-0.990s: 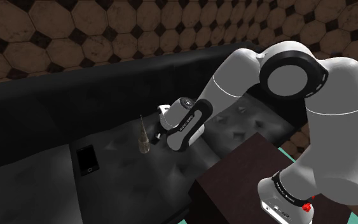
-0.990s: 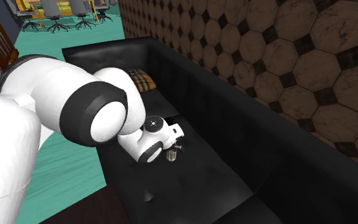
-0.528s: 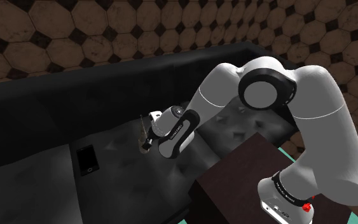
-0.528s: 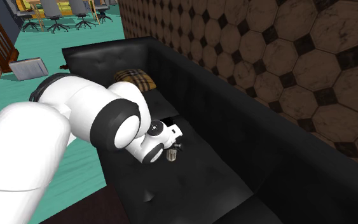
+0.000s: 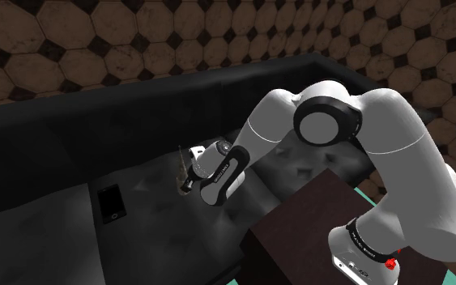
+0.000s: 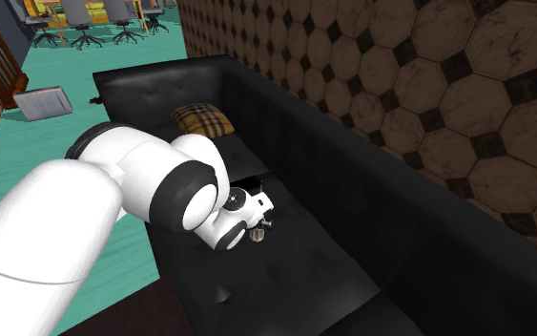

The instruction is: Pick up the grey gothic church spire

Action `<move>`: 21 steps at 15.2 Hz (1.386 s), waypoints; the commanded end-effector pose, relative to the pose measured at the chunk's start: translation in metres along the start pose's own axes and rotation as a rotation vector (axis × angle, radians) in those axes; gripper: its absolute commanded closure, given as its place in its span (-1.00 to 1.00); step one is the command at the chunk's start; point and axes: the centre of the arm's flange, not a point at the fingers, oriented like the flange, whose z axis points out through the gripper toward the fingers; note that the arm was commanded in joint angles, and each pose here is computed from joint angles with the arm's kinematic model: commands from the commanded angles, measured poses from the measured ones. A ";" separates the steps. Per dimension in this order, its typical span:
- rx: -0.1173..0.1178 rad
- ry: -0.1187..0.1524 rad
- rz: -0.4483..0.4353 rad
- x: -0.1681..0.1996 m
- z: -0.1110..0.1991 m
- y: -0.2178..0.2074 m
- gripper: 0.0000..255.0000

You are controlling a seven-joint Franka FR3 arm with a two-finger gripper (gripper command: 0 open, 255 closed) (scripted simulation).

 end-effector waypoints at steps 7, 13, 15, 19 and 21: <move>0.000 0.000 0.000 -0.001 0.000 0.000 1.00; 0.000 0.000 0.000 0.012 -0.024 0.001 1.00; 0.000 0.000 0.000 0.016 -0.033 0.002 1.00; 0.000 0.000 0.000 0.026 -0.052 0.003 1.00; 0.000 0.000 0.000 0.030 -0.061 0.003 1.00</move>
